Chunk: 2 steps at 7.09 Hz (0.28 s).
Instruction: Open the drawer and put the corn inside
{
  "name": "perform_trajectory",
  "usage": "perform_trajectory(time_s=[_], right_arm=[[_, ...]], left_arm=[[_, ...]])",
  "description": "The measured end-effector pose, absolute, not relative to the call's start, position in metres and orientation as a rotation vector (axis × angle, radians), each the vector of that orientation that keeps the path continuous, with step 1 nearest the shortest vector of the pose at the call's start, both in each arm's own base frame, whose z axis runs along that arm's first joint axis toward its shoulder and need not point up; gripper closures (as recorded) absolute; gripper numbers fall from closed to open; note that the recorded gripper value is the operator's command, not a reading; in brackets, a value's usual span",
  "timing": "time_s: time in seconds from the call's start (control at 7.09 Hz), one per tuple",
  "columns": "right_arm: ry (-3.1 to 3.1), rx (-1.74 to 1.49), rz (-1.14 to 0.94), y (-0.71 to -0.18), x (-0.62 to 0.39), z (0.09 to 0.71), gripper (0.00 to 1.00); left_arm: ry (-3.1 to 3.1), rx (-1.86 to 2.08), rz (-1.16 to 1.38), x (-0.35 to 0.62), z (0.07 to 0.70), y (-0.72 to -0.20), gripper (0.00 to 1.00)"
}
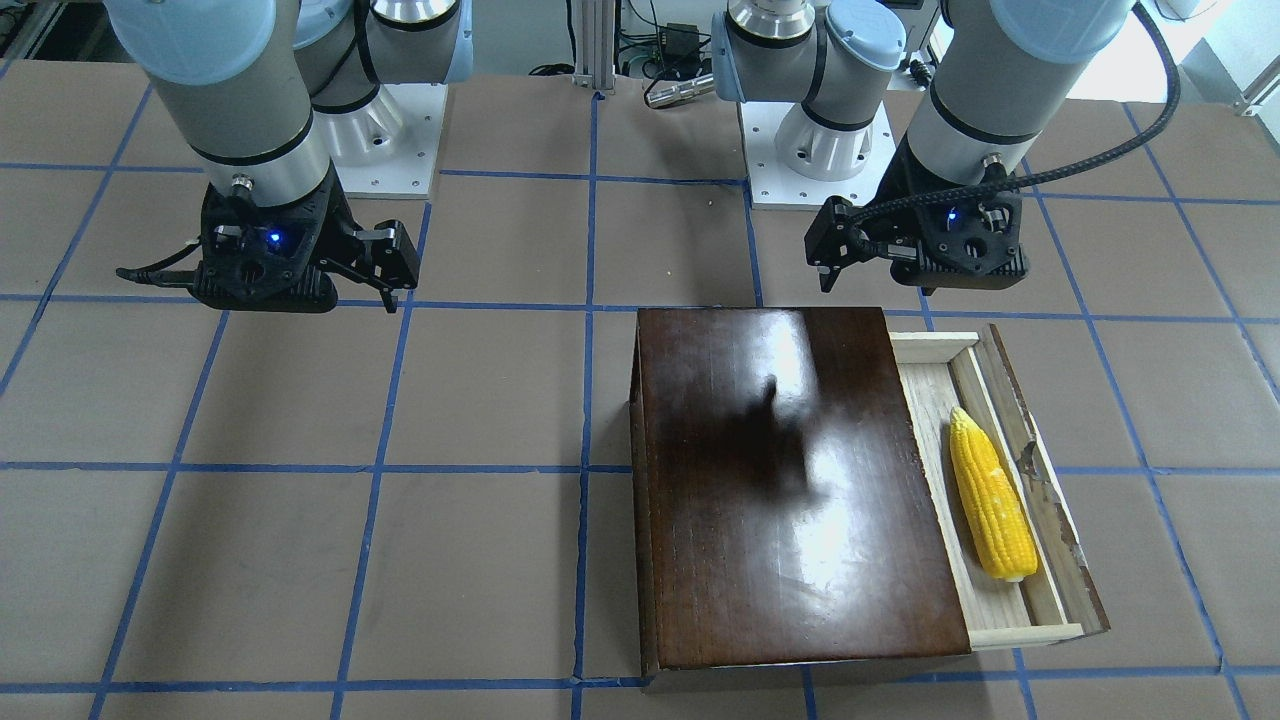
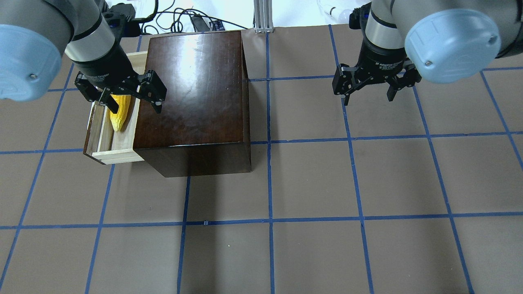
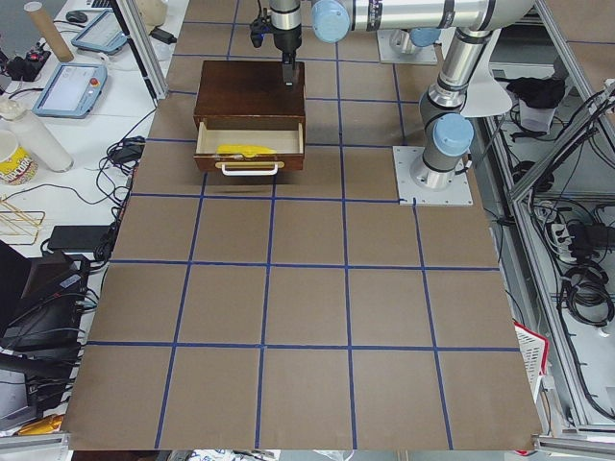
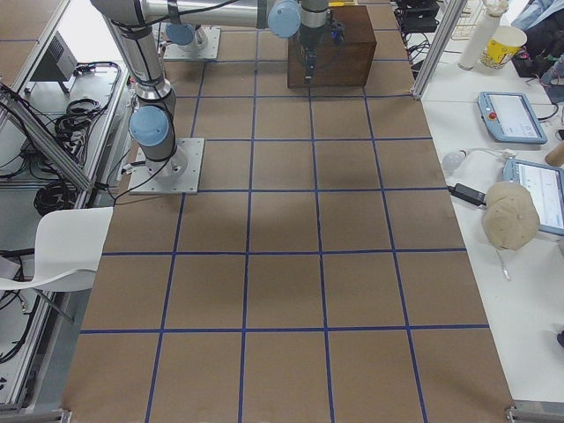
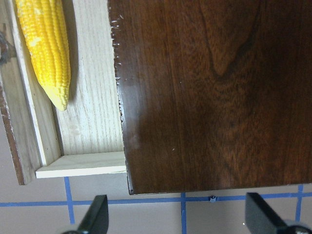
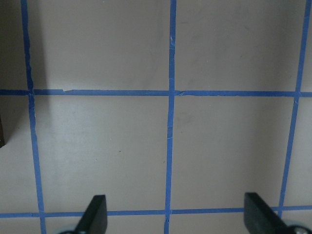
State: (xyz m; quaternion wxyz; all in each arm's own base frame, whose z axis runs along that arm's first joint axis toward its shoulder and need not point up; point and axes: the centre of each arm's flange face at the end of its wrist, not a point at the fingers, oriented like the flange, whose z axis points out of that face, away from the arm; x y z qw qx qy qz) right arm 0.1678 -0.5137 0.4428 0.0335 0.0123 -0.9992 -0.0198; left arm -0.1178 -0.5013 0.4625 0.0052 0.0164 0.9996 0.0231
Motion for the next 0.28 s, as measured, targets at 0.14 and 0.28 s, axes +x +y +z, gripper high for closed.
perform_trajectory(time_s=[0.14, 0.28], right_arm=[[-3.074, 0.038, -0.061, -0.5137, 0.1678, 0.4428, 0.00], [-3.074, 0.038, -0.061, -0.5137, 0.1678, 0.4429, 0.00]], left_arm=[[3.141, 0.052, 0.067, -0.1188, 0.4640, -0.5003, 0.00], [3.145, 0.051, 0.064, -0.1192, 0.4648, -0.4997, 0.00]])
